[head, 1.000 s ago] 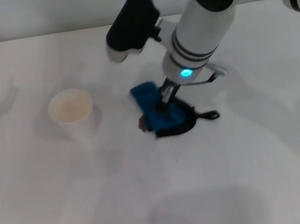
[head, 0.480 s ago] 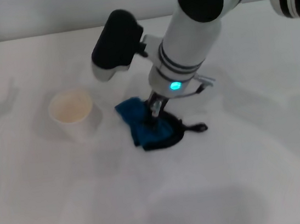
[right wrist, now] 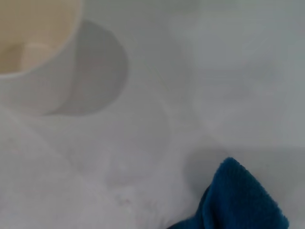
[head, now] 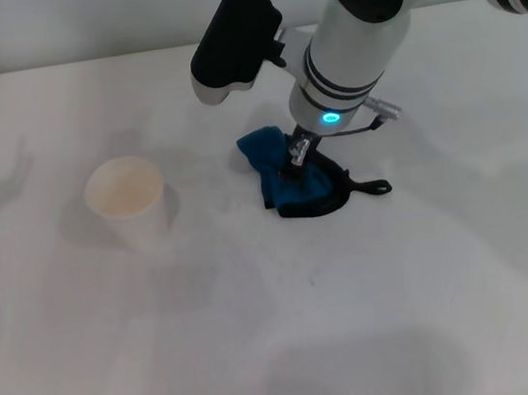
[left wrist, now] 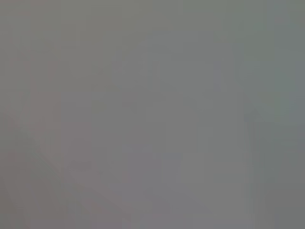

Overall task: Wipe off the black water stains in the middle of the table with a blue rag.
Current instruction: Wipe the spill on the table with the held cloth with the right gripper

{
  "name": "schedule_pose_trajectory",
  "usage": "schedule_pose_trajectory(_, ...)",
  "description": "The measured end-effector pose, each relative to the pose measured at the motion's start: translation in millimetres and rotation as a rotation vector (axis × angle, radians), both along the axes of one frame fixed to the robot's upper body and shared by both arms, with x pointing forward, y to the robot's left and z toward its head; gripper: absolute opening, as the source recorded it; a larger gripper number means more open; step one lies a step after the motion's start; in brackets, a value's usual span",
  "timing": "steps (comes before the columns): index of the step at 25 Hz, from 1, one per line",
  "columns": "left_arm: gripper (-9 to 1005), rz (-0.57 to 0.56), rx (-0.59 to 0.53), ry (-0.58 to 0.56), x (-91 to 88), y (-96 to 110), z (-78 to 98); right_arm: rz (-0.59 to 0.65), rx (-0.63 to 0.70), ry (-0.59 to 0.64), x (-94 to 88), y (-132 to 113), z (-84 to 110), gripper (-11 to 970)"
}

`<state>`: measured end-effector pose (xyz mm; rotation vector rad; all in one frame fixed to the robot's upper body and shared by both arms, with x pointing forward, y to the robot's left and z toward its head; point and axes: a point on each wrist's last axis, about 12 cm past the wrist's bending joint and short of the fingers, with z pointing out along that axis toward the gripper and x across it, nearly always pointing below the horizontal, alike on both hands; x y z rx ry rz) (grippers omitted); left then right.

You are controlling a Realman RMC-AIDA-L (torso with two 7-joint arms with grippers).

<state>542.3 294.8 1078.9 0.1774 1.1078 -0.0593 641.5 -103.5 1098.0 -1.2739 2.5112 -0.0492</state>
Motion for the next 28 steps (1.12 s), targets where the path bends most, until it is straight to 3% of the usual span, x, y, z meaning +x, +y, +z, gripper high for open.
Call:
schedule_pose_trajectory(13, 885, -0.005, 0.005, -0.005, 5.0, -1, 3.2, 0.171, 0.089, 0.111, -30.3, 33, 6.3, 130)
schedule_pose_trajectory(24, 886, 0.002, 0.003, 0.001, 3.4, 1, 1.7, 0.042, 0.025, 0.033, -3.6, 6, 12.0, 131)
schedule_pose_trajectory(28, 886, 0.01, 0.004, 0.002, 1.8, 3, 0.9, 0.0, 0.035, 0.071, -1.3, -4, 18.6, 131)
